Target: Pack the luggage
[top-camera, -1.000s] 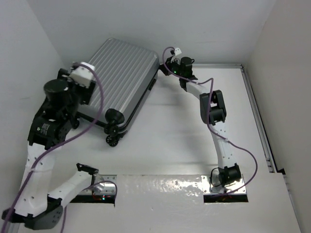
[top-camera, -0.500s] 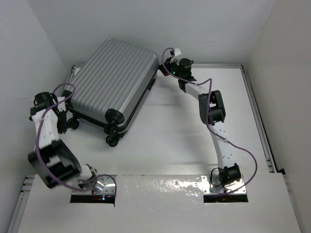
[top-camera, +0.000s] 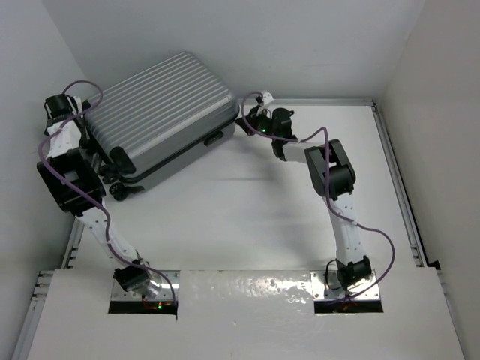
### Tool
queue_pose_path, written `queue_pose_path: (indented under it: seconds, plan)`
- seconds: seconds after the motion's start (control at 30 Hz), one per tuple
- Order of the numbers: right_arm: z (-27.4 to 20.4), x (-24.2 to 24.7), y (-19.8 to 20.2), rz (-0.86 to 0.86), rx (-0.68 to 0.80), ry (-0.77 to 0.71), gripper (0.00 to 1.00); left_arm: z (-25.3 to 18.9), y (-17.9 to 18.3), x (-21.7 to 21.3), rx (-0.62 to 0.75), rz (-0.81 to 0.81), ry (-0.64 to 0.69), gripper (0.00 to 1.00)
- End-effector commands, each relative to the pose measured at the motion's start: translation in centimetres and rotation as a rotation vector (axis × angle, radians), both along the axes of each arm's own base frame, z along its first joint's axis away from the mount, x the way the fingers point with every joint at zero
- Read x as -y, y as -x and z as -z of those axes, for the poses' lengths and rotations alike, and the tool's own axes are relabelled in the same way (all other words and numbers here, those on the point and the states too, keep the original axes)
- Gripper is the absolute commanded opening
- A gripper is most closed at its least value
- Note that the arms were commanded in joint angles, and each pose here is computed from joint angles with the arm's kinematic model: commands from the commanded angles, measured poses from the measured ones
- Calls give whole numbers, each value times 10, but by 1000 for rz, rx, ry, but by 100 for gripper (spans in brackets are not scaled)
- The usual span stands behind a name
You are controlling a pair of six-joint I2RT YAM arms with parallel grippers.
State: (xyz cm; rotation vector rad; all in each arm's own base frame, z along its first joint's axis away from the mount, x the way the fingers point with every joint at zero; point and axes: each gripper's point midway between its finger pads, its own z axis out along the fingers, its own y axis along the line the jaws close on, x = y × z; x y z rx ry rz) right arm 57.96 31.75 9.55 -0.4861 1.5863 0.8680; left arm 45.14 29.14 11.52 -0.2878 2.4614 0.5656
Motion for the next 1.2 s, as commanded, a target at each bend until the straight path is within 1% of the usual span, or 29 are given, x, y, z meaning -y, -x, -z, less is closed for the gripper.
queue_pose_path:
  seconds: [0.0, 0.03, 0.07, 0.1, 0.13, 0.17, 0.23, 0.27, 0.3, 0.33, 0.37, 0.4, 0.47, 0.5, 0.57, 0.67, 0.7, 0.73, 0.77, 0.8, 0.83, 0.9, 0.93, 0.97, 1.0, 1.03, 1.07, 1.17]
  plan:
    - [-99, -72, 77, -240, 226, -90, 0, 4, -114, 201, 184, 835, 160, 33]
    - [-88, -68, 81, -227, 200, -81, 0, 0, -121, 207, 218, 862, 171, 35]
    - [-91, -65, 82, -215, 205, -71, 0, 2, -126, 215, 245, 864, 216, 35]
    - [-86, -62, 80, -202, 196, -52, 0, -9, -134, 226, 309, 904, 255, 36]
    - [-76, -56, 74, -171, 166, -23, 0, -12, -137, 228, 332, 893, 280, 37]
    - [-73, -51, 68, -151, 148, -25, 0, -20, -144, 228, 385, 843, 319, 37]
    - [-68, -17, 39, -47, 93, -56, 0, -24, -146, 212, 418, 732, 355, 36]
    - [-62, -2, 29, -6, 72, -50, 0, -30, -146, 207, 447, 661, 405, 35]
    - [-60, 21, 16, 47, 64, -35, 0, -26, -143, 198, 448, 610, 416, 35]
    - [-44, 34, 13, 80, 41, 35, 0, -26, -140, 181, 455, 550, 415, 34]
    - [-52, 43, 13, 95, 56, 59, 0, -30, -138, 174, 471, 503, 416, 34]
    - [-38, 57, 17, 113, 29, 93, 0, -24, -134, 165, 457, 468, 398, 34]
    - [-36, 73, 18, 149, 14, 107, 0, -18, -127, 154, 420, 474, 351, 34]
    - [-30, 84, 16, 171, -4, 145, 0, -14, -125, 146, 402, 450, 318, 34]
    - [-27, 98, 5, 219, -18, 171, 0, -11, -122, 143, 378, 458, 284, 33]
    - [-40, 102, -18, 234, 9, 179, 0, -11, -121, 144, 374, 470, 281, 33]
    - [-58, 98, -30, 234, 40, 175, 0, -10, -122, 144, 375, 471, 284, 33]
    - [-51, 97, -36, 235, 32, 181, 0, -10, -122, 144, 375, 473, 284, 33]
    - [-53, 96, -41, 233, 41, 186, 0, -11, -123, 144, 377, 479, 281, 33]
    - [-64, 89, -45, 195, 64, 193, 0, -13, -123, 144, 379, 481, 276, 33]
    - [-55, 87, -47, 172, 52, 200, 0, -12, -124, 142, 377, 477, 271, 33]
    - [-60, 79, -47, 135, 67, 192, 0, -15, -126, 139, 378, 475, 251, 33]
    - [-52, 78, -49, 136, 55, 195, 0, -15, -126, 138, 376, 482, 239, 33]
    - [-56, 76, -53, 134, 59, 200, 0, -14, -125, 137, 372, 480, 235, 33]
    - [-55, 78, -59, 155, 58, 203, 0, -13, -125, 137, 369, 481, 233, 33]
    - [-40, 78, -64, 165, 37, 210, 0, -11, -124, 137, 363, 482, 233, 33]
    - [-47, 79, -72, 186, 51, 207, 0, -10, -124, 138, 360, 486, 235, 33]
    - [-46, 94, -95, 292, 73, 209, 0, -11, -124, 138, 362, 490, 234, 33]
